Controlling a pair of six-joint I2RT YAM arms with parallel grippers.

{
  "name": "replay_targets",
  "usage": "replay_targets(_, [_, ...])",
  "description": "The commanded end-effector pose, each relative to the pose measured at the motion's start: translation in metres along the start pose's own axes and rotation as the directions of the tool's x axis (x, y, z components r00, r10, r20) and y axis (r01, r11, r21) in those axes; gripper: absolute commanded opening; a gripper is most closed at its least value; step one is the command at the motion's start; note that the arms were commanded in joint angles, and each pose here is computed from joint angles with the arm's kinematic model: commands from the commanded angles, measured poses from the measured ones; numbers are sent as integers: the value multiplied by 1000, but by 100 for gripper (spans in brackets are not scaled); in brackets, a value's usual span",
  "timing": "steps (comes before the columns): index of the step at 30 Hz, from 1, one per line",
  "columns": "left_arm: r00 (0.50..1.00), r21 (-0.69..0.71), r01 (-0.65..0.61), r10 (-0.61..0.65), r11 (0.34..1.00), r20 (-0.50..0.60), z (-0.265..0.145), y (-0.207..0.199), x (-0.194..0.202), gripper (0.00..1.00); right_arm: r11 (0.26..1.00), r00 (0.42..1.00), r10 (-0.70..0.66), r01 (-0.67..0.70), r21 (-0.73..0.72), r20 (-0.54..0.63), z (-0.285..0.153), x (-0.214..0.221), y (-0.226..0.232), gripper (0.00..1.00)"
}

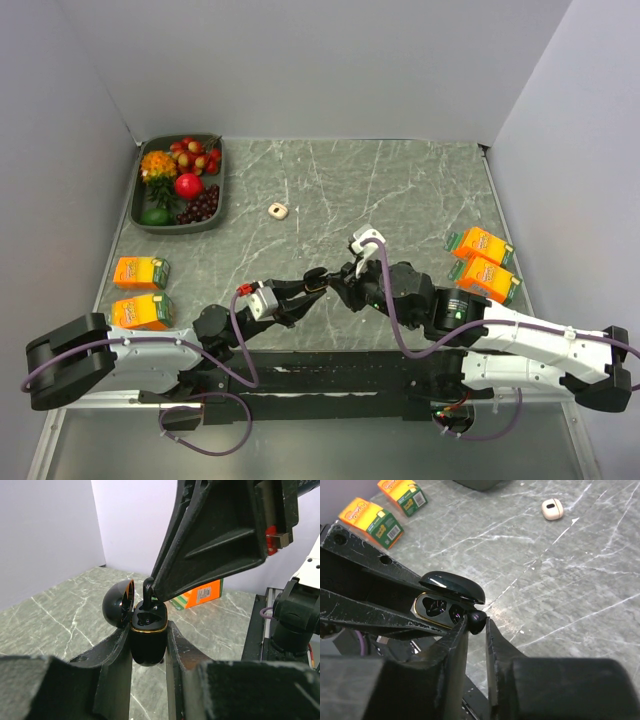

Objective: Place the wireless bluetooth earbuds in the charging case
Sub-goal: Adjust the earbud with the charging case.

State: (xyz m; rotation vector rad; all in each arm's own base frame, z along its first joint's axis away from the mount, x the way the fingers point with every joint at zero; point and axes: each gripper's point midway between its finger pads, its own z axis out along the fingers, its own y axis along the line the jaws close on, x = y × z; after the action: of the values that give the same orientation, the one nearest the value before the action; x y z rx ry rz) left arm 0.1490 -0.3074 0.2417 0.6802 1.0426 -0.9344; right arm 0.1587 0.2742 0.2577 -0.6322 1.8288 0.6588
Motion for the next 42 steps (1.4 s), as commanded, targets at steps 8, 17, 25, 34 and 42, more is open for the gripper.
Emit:
replay_targets(8, [871,20,25,-32,999,490,-6,-1,-127,1,997,997,59,-56,-61,48,-3,-33,16,5])
replay_targets(17, [885,15,0,-7,1000,466,-3,-1,-120,1,989,993,113,-108,-102,45,-6,-40,26,0])
replay_targets(25, [894,-21,-79,80,997,440,11,-2,-105,1,964,969,247,-246,-98,-4,-4,-47,37,0])
replay_targets(34, [896,-59,-121,134,991,423,30,0,-98,1,915,918,395,-397,-68,-40,-1,-52,44,0])
replay_targets(42, [892,-82,-126,149,989,428,37,3,-100,1,866,871,490,-492,-91,-48,3,-63,55,0])
